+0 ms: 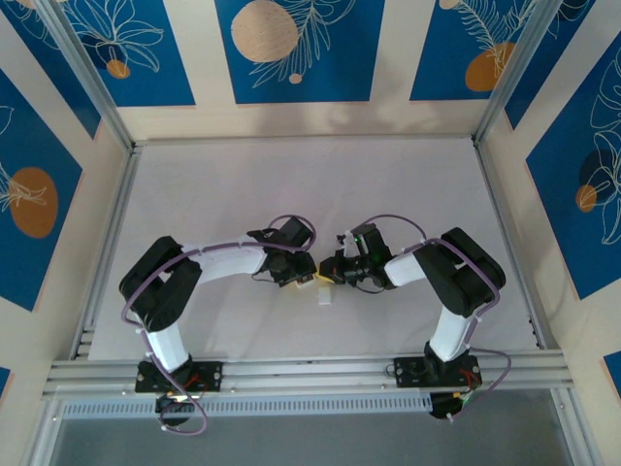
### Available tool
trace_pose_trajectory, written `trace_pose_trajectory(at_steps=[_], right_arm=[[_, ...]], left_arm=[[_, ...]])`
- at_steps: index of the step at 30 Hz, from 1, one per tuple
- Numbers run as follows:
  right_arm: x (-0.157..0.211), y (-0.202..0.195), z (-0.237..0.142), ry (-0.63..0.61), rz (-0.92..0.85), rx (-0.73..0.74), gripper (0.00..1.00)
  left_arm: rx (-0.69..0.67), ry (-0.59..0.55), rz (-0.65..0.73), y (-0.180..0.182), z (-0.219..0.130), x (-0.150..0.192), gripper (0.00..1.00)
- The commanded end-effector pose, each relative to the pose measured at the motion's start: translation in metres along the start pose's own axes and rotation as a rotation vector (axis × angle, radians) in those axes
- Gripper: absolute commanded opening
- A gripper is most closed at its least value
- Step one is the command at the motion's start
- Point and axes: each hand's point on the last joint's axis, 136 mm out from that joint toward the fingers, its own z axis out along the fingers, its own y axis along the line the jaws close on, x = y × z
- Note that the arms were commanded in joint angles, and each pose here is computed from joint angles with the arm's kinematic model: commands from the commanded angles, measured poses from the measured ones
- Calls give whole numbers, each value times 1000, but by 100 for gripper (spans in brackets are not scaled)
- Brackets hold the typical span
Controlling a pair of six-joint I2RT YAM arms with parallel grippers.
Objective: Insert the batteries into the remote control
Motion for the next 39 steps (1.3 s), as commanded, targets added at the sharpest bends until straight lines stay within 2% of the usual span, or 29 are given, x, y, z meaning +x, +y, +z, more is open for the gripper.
trace_pose_trajectory(at_steps=[1, 16, 21, 27, 39], right_arm=[[8, -7, 0, 27, 28, 16, 0], [8, -6, 1, 28, 29, 12, 0], [8, -6, 1, 28, 29, 12, 0], [7, -5, 0, 22, 30, 11, 0], [1, 0, -10, -2, 14, 25, 2]], left_arm=[[-80, 35, 5, 20, 4, 5, 52], [-166, 86, 47, 34, 17, 11, 53], [-214, 99, 72, 40, 19, 12, 56], [-181, 98, 70, 32, 17, 11, 63], [-106, 54, 65, 9, -5, 1, 67]])
